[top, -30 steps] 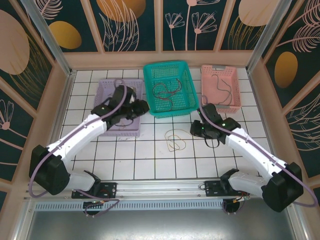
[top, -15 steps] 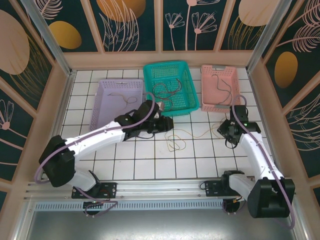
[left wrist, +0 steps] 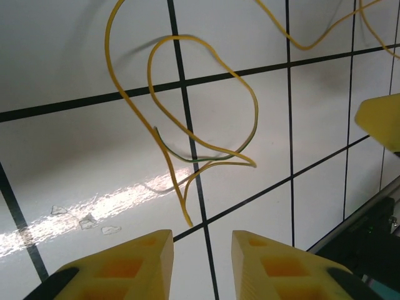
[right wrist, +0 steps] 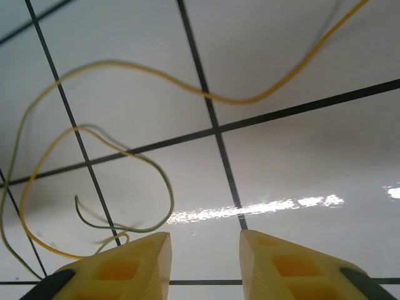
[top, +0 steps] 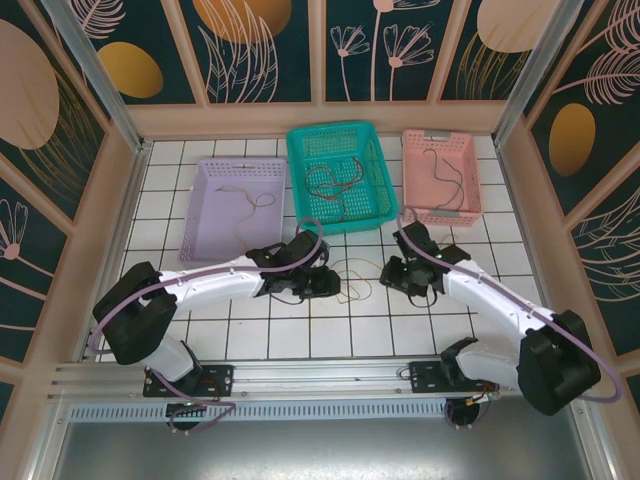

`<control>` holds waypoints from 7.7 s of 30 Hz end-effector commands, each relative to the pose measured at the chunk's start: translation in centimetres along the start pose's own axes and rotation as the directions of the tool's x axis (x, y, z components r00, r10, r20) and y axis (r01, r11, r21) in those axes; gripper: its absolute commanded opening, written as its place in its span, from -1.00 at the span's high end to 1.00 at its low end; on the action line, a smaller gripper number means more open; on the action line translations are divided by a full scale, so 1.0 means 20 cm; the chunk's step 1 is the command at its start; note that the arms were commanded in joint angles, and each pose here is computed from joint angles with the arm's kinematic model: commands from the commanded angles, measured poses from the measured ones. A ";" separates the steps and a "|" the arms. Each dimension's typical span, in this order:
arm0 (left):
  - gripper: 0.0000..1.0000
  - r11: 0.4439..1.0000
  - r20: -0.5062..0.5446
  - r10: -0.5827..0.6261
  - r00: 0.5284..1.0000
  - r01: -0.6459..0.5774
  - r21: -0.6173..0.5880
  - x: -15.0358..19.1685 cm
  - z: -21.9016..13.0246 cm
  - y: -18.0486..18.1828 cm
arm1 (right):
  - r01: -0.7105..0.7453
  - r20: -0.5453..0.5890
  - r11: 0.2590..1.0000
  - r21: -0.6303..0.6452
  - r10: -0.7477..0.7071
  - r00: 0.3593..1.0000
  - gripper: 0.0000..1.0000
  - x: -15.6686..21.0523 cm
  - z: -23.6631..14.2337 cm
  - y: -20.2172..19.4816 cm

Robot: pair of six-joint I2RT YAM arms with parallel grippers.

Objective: Untangle the cables

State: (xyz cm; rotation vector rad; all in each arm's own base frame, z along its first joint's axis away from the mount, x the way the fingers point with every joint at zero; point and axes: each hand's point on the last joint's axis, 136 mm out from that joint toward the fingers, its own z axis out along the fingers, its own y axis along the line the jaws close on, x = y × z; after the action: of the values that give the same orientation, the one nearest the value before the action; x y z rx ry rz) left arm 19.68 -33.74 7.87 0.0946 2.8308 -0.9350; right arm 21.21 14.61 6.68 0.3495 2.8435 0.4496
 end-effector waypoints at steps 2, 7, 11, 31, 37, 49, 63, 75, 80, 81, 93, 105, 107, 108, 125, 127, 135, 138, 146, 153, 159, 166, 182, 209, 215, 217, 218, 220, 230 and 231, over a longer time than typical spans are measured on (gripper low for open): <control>0.37 0.999 0.023 -0.017 1.000 0.018 -0.035 0.01 -0.01 0.06 | 0.111 0.016 0.992 0.058 -0.112 0.994 0.31 -0.01 0.06 0.05; 0.43 0.997 0.047 -0.026 0.999 0.029 -0.075 0.01 -0.03 0.11 | 0.182 -0.037 0.976 0.121 -0.179 0.983 0.30 0.06 0.18 0.09; 0.47 0.997 0.069 -0.021 0.997 0.025 -0.071 -0.01 -0.04 0.09 | 0.195 -0.023 0.973 0.123 -0.193 0.981 0.30 0.04 0.23 0.14; 0.28 0.992 -0.010 0.002 1.000 -0.003 -0.126 -0.01 0.17 0.14 | 0.278 -0.023 0.954 0.109 -0.277 0.960 0.30 0.01 0.29 0.22; 0.91 0.963 0.014 0.000 1.000 0.003 -0.268 -0.01 0.17 0.30 | 0.295 -0.054 0.946 0.135 -0.290 0.955 0.28 0.03 0.32 0.20; 1.00 0.967 0.007 -0.001 1.000 0.003 -0.255 -0.01 0.18 0.30 | 0.309 -0.089 0.950 0.048 -0.305 0.948 0.42 0.09 0.38 0.26; 1.00 0.957 0.085 0.040 0.996 -0.013 -0.288 -0.09 0.06 0.27 | 0.289 -0.048 0.955 0.059 -0.287 0.957 1.00 0.04 0.23 0.28; 1.00 0.959 0.188 0.086 0.978 -0.031 -0.281 -0.34 -0.12 0.16 | 0.431 -0.242 0.902 -0.022 -0.423 0.873 1.00 0.20 0.03 0.31; 1.00 0.953 0.192 0.101 0.976 -0.039 -0.302 -0.39 -0.17 0.16 | 0.502 -0.246 0.864 0.048 -0.477 0.844 1.00 0.19 -0.02 0.23; 1.00 0.952 0.191 0.102 0.976 -0.040 -0.304 -0.39 -0.18 0.17 | 0.512 -0.254 0.858 0.038 -0.487 0.836 1.00 0.20 -0.03 0.23; 0.99 0.973 0.171 0.086 0.981 -0.046 -0.228 -0.38 -0.03 0.16 | 0.393 -0.246 0.797 -0.459 -0.539 0.805 1.00 0.43 -0.24 0.58; -0.38 0.956 0.369 -0.137 0.919 0.220 -0.193 -0.55 -0.55 0.19 | 0.076 -0.249 0.851 -0.520 -0.237 0.939 1.00 0.14 -0.22 0.61; -0.40 0.953 0.390 -0.218 0.895 0.282 -0.115 -0.55 -0.64 0.17 | 0.042 -0.246 0.847 -0.530 -0.201 0.948 1.00 0.10 -0.23 0.62; -0.40 0.949 0.390 -0.256 0.885 0.307 -0.074 -0.55 -0.67 0.15 | 0.035 -0.245 0.844 -0.535 -0.195 0.950 1.00 0.10 -0.24 0.64; -0.21 0.776 0.146 -0.578 0.803 0.485 0.403 -0.44 -0.61 -0.17 | -0.116 -0.225 0.836 -0.537 -0.009 0.974 1.00 -0.10 -0.21 0.72; -0.13 0.773 0.126 -0.577 0.807 0.489 0.404 -0.43 -0.58 -0.19 | -0.122 -0.223 0.834 -0.539 -0.001 0.975 1.00 -0.11 -0.21 0.73; 0.11 0.806 0.096 -0.552 0.828 0.501 0.315 -0.39 -0.48 -0.16 | -0.168 -0.239 0.809 -0.563 0.036 0.970 1.00 -0.16 -0.21 0.79; 0.15 0.817 0.110 -0.545 0.831 0.497 0.292 -0.40 -0.47 -0.15 | -0.172 -0.240 0.803 -0.571 0.037 0.970 1.00 -0.17 -0.22 0.82; 1.00 0.814 0.143 -0.543 0.828 0.476 0.334 -0.49 -0.47 -0.21 | -0.170 -0.247 0.804 -0.570 0.030 0.969 1.00 -0.17 -0.23 0.82; 1.00 0.839 0.215 -0.518 0.828 0.444 0.314 -0.53 -0.54 -0.21 | -0.126 -0.130 0.911 -0.393 0.081 0.988 0.40 -0.23 -0.24 0.57; 1.00 0.851 0.222 -0.499 0.838 0.426 0.306 -0.54 -0.57 -0.23 | -0.352 0.070 0.920 -0.172 0.368 0.927 0.01 -0.32 -0.31 -0.04; 1.00 0.864 0.226 -0.477 0.849 0.406 0.298 -0.55 -0.58 -0.25 | -0.537 0.098 0.840 -0.074 0.542 0.835 0.04 -0.23 -0.14 -0.47; 1.00 0.868 0.222 -0.470 0.854 0.401 0.294 -0.55 -0.57 -0.25 | -0.538 0.058 0.824 -0.177 0.555 0.830 0.35 -0.27 0.03 -0.43; 1.00 0.932 0.624 -0.360 0.694 0.288 0.219 -0.95 -1.27 -0.21 | -0.494 0.247 0.867 0.068 0.465 0.850 1.00 -0.32 -0.15 -0.59; 1.00 0.946 0.945 -0.204 0.257 0.301 0.122 -1.14 -2.21 -0.11 | -0.523 0.351 0.836 0.163 0.446 0.823 1.00 -0.35 -0.29 -0.68; 1.00 0.939 0.984 -0.151 0.094 0.324 0.113 -1.11 -2.45 -0.09 | -0.534 0.394 0.825 0.184 0.436 0.809 1.00 -0.37 -0.35 -0.71; 1.00 0.934 0.992 -0.121 0.019 0.341 0.107 -1.10 -2.55 -0.07 | -0.539 0.420 0.820 0.194 0.427 0.801 1.00 -0.39 -0.38 -0.72; 1.00 0.914 0.994 -0.054 -0.094 0.396 0.087 -1.07 -2.71 -0.03 | -0.550 0.463 0.806 0.220 0.410 0.785 1.00 -0.42 -0.44 -0.75; 1.00 0.788 0.967 0.195 -0.163 0.614 -0.055 -1.23 -3.04 0.21 | -0.608 0.636 0.738 0.291 0.326 0.700 1.00 -0.70 -0.65 -0.87; 1.00 0.769 0.967 0.208 -0.151 0.636 -0.066 -1.24 -3.06 0.27 | -0.613 0.658 0.731 0.298 0.308 0.687 1.00 -0.73 -0.68 -0.88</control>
State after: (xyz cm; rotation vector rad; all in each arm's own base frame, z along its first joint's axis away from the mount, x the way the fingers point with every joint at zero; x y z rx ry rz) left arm 36.63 3.92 58.37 -0.9071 1.2576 -0.0612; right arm 26.89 -6.98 13.88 1.1632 2.2765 -0.1846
